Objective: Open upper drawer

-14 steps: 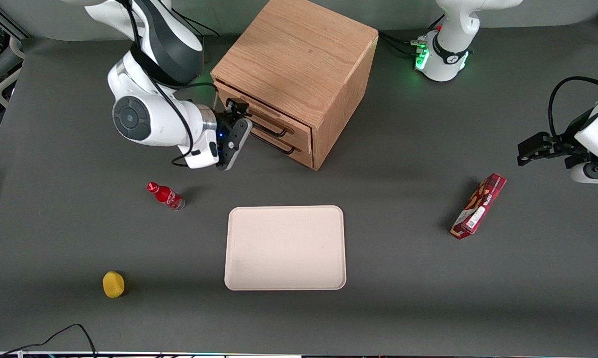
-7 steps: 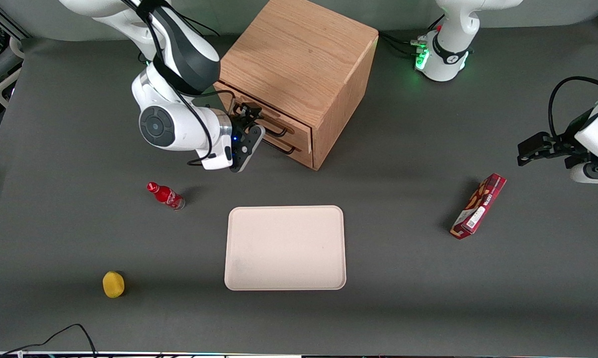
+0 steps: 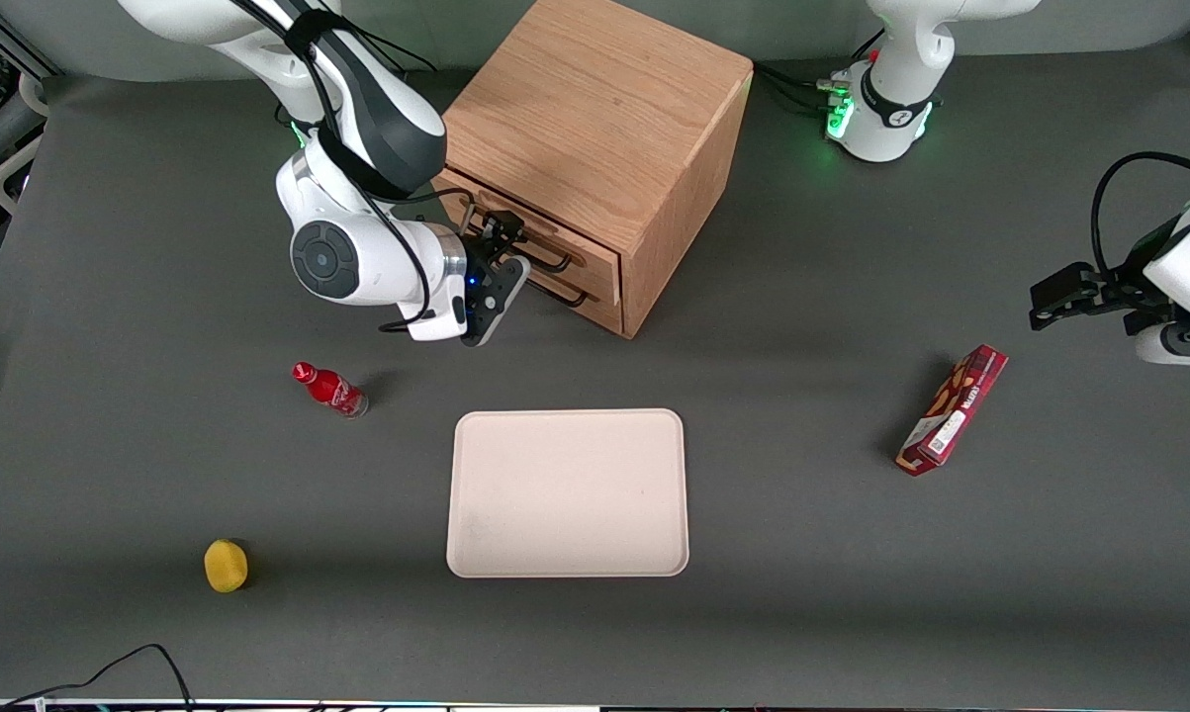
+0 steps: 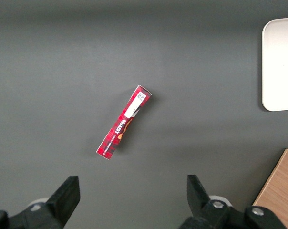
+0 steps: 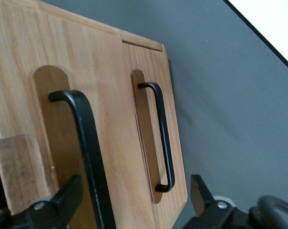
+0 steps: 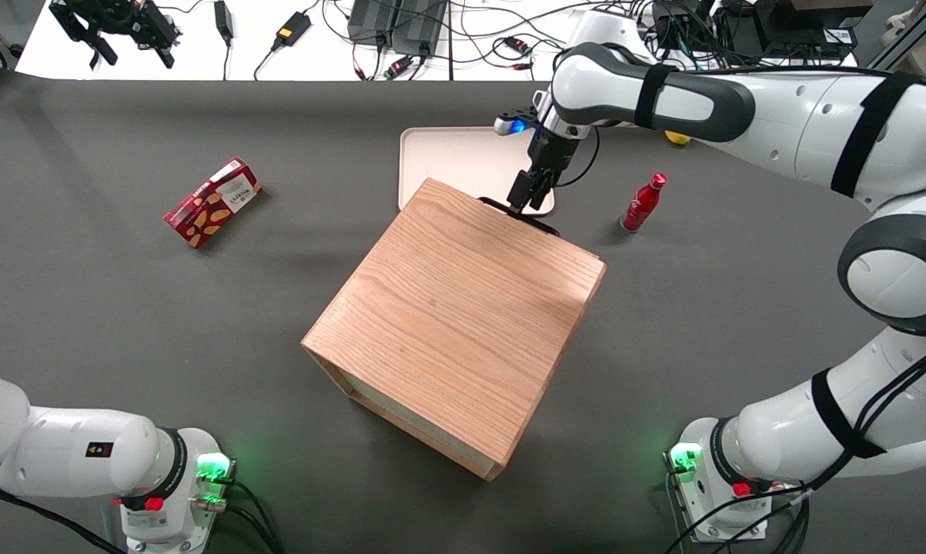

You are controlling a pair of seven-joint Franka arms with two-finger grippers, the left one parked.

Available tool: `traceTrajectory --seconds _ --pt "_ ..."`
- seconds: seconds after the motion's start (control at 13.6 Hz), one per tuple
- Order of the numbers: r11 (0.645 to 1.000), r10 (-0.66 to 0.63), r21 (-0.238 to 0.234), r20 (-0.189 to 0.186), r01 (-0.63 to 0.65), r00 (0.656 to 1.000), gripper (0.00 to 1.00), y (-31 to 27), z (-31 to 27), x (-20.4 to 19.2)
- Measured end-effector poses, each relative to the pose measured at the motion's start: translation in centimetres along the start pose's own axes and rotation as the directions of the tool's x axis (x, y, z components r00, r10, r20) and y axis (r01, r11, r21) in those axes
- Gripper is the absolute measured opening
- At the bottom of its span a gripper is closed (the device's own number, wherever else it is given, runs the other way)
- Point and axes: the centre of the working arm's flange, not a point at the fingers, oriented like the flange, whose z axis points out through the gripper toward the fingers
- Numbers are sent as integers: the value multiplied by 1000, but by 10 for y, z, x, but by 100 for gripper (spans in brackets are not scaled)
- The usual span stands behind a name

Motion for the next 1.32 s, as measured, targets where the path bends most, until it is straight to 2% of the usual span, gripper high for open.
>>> traceTrajectory --seconds 0.37,0.88,1.32 --pt "999 -5 -39 21 5 1000 100 17 11 2" --pt "996 8 -84 -6 -8 1000 100 53 -11 12" --pt "994 8 -113 25 -5 1000 100 79 -31 19"
